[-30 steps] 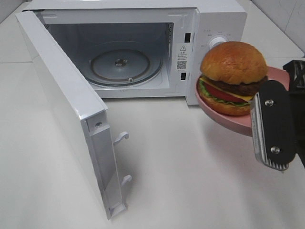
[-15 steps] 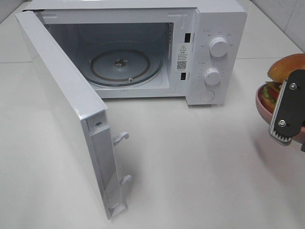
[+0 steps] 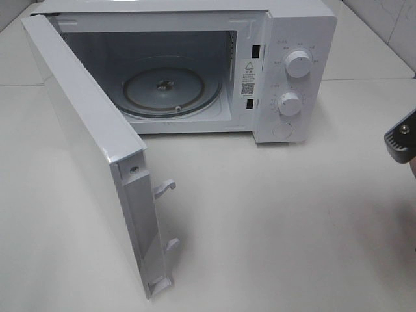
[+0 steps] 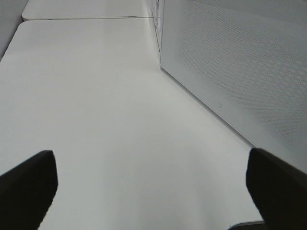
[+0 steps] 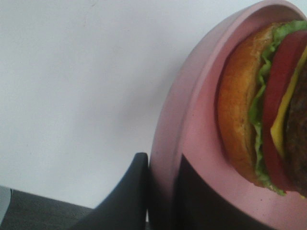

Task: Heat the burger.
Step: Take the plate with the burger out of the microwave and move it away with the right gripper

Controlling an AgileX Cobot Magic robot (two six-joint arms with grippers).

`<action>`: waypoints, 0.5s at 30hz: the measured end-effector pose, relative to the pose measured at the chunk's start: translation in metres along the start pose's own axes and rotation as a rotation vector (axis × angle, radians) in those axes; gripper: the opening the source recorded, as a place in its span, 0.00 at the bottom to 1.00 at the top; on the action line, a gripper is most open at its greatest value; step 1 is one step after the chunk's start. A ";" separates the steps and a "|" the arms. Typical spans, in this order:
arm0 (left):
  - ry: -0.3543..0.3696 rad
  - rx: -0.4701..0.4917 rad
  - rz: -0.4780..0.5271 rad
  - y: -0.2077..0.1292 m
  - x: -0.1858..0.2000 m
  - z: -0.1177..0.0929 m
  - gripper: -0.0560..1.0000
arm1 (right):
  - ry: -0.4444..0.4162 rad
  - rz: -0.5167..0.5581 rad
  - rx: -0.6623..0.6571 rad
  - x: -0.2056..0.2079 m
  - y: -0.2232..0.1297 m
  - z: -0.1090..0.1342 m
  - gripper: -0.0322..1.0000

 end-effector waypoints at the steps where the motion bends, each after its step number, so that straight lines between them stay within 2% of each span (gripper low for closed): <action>1: 0.000 0.000 0.000 0.000 0.000 0.000 0.99 | 0.000 0.000 0.000 0.000 0.000 0.000 0.09; 2: 0.000 0.000 0.000 0.000 0.000 0.000 0.99 | -0.015 -0.009 -0.066 0.000 0.002 -0.003 0.09; 5: 0.000 0.000 0.000 0.000 0.000 0.000 0.99 | -0.047 -0.035 -0.149 0.000 0.006 -0.009 0.09; 10: 0.000 0.000 0.000 0.000 0.000 0.000 0.99 | -0.083 -0.078 -0.244 0.001 0.013 -0.018 0.09; 15: 0.000 0.000 0.000 0.000 0.000 0.000 0.99 | -0.104 -0.107 -0.285 0.002 0.017 -0.022 0.09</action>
Point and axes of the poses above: a point on each arm's last joint axis where the gripper is mounted, x pointing back along that axis away from the gripper, z along the wrist's bending axis when the last joint is at zero, y = z × x, the point moved 10 cm from there along -x, pointing out along that axis toward the gripper, and after that the axes turned 15 degrees about -x, right-handed, at the moved point
